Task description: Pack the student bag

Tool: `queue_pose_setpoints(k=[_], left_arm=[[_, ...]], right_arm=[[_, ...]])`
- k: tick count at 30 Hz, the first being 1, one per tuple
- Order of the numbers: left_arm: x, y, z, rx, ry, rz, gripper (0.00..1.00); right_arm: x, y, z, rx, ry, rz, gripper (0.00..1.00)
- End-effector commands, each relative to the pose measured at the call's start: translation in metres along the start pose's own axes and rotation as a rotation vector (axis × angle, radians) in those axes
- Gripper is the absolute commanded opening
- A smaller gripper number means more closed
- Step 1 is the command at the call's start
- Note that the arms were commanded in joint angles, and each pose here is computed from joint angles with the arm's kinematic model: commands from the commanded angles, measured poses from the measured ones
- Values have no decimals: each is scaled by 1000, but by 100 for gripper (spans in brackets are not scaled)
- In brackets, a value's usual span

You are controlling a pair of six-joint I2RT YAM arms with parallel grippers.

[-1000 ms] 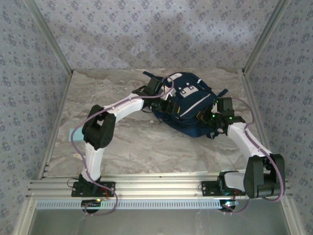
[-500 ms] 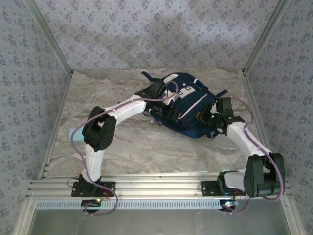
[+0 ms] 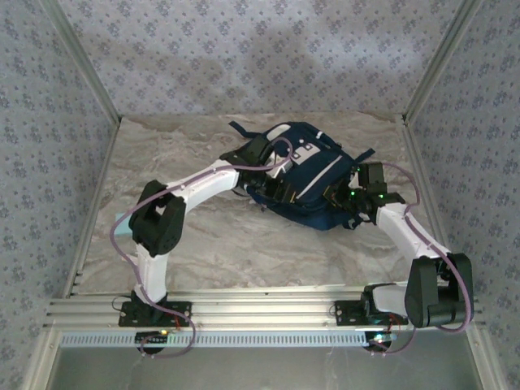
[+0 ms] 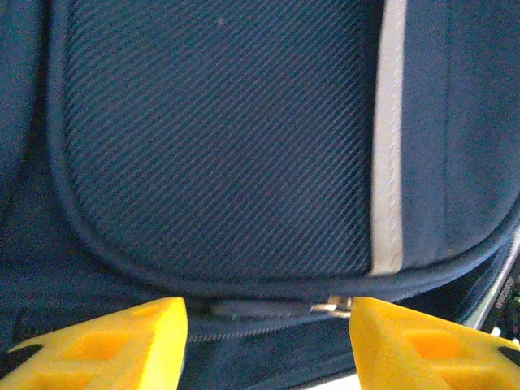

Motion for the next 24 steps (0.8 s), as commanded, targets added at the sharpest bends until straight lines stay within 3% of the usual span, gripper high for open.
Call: queue_pose_setpoints(k=[1,5,8,9,13,18,24], left_arm=[[24,-1,10,77,81,-50,56],[49,8,22,145,125,-166,56],[72,12,33,184,193,-252,57],[79,12,37,198,219,-276,58],[111,8,61,281,350,-383,62],[149,-9,104,449,527,-471,68],[187,-55,164,726,698,-548,74]], right_arm=[[6,14,14,56,55,-84,33],[23,15,16,129,-21,-146,64],[40,18,20,190,-77,-224,97],[44,20,21,195,-87,-244,100],[56,30,31,238,-90,-299,100],[49,47,46,264,37,-298,100],[28,60,61,315,84,-250,100]])
Point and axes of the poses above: each hand's point on the last joint's axis, 136 mm out from that joint toward the fingers, its own x axis back along the fingers, its own z axis along the line the jaws close on, y = z × x, the point moved 9 cm from there along x, back along the fingers, and after that the axes turned 6 degrees about x, right-handed, at the moved point
